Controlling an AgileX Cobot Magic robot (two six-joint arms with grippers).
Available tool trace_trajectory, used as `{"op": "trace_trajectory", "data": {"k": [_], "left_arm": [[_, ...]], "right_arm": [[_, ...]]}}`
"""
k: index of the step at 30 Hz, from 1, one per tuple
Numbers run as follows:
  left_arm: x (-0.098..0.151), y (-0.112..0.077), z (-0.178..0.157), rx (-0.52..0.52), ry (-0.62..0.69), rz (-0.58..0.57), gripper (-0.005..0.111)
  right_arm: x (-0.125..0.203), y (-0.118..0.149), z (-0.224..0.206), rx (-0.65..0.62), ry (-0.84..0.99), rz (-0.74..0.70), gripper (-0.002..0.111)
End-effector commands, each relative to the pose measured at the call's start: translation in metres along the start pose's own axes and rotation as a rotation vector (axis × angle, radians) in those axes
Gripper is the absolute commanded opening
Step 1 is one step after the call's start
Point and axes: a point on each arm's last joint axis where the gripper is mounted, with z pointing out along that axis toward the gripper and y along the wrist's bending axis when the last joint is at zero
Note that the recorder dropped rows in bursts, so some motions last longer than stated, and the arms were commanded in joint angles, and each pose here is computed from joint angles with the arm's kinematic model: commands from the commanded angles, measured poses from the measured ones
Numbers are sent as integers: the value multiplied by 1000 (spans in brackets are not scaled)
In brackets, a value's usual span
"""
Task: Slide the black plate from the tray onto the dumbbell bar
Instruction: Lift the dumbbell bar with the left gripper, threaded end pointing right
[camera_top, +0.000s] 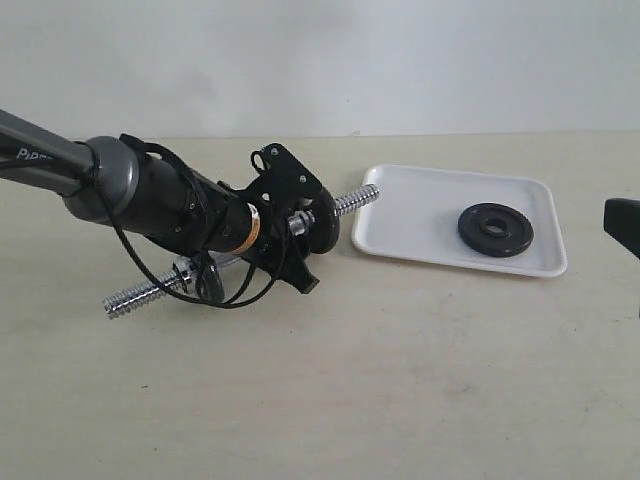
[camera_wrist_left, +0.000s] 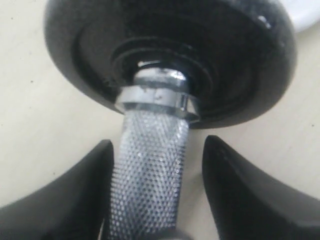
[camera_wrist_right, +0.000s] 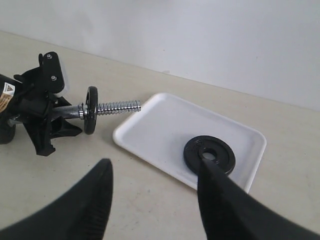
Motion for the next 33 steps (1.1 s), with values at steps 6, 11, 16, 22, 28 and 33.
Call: {"op": "trace_trajectory", "data": {"k": [6, 11, 16, 22, 28, 33], "left_arm": [[1, -1, -6, 19, -3, 27, 4], [-9, 4, -17, -2, -35, 37, 4], [-10, 4, -19, 5, -42, 35, 4], [-15, 4, -24, 18, -61, 35, 4], [-29, 10, -42, 7, -112, 34, 4], [-31, 10, -44, 4, -118, 34, 4]], "right_arm": [[-2, 0, 0, 0, -5, -6, 46], [-2, 0, 0, 0, -5, -6, 46], [-2, 0, 0, 0, -5, -6, 46], [-2, 0, 0, 0, -5, -6, 46], [-2, 0, 0, 0, -3, -6, 46], [-2, 0, 0, 0, -1, -6, 46]]}}
